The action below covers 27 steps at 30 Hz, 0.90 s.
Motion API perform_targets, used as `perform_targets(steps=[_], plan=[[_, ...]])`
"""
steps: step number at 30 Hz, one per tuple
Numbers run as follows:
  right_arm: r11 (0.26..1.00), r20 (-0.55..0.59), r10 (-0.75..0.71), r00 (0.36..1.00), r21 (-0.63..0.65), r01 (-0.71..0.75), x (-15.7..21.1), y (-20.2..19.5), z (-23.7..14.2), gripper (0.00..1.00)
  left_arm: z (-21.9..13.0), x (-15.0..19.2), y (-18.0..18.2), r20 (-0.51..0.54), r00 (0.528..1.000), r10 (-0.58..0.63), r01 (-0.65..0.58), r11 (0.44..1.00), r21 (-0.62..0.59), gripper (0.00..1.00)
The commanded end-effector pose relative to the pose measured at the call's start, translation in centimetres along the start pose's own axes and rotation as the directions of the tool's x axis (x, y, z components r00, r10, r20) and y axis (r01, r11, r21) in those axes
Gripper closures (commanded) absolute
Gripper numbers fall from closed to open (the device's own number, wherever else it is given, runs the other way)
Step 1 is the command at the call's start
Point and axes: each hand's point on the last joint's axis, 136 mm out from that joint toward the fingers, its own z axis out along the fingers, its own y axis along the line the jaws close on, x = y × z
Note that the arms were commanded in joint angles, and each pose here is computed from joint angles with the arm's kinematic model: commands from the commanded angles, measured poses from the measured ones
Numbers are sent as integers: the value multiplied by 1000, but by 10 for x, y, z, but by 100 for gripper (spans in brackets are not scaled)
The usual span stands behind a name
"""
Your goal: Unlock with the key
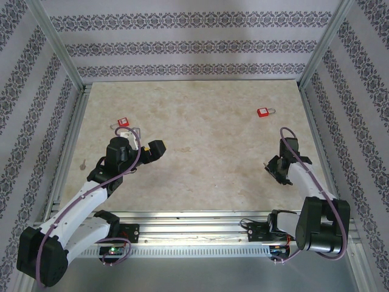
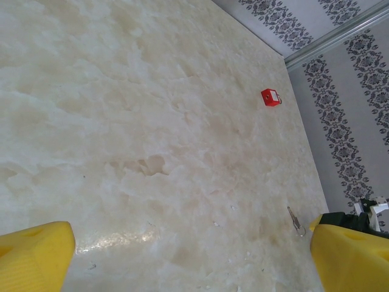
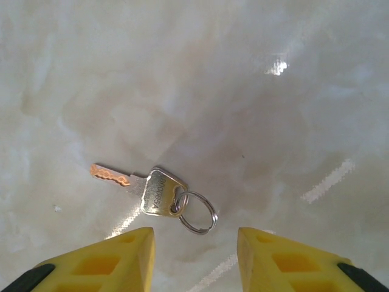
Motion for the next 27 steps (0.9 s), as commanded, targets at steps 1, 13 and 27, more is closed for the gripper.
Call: perform_targets(steps=[1, 13, 27], plan=[[999, -27, -1, 1000, 35, 1, 6, -10, 7, 59, 0, 7, -1, -28, 999, 23, -23, 1000, 5, 0], [1000, -27, 1, 1000, 25, 0, -3, -2, 21, 65, -3, 9, -1, -17, 1000, 18, -18, 1000, 18, 0], [1000, -34, -12, 999, -7, 12, -6, 6, 19, 96, 5, 16, -4, -37, 999, -2, 4, 999, 54, 0]])
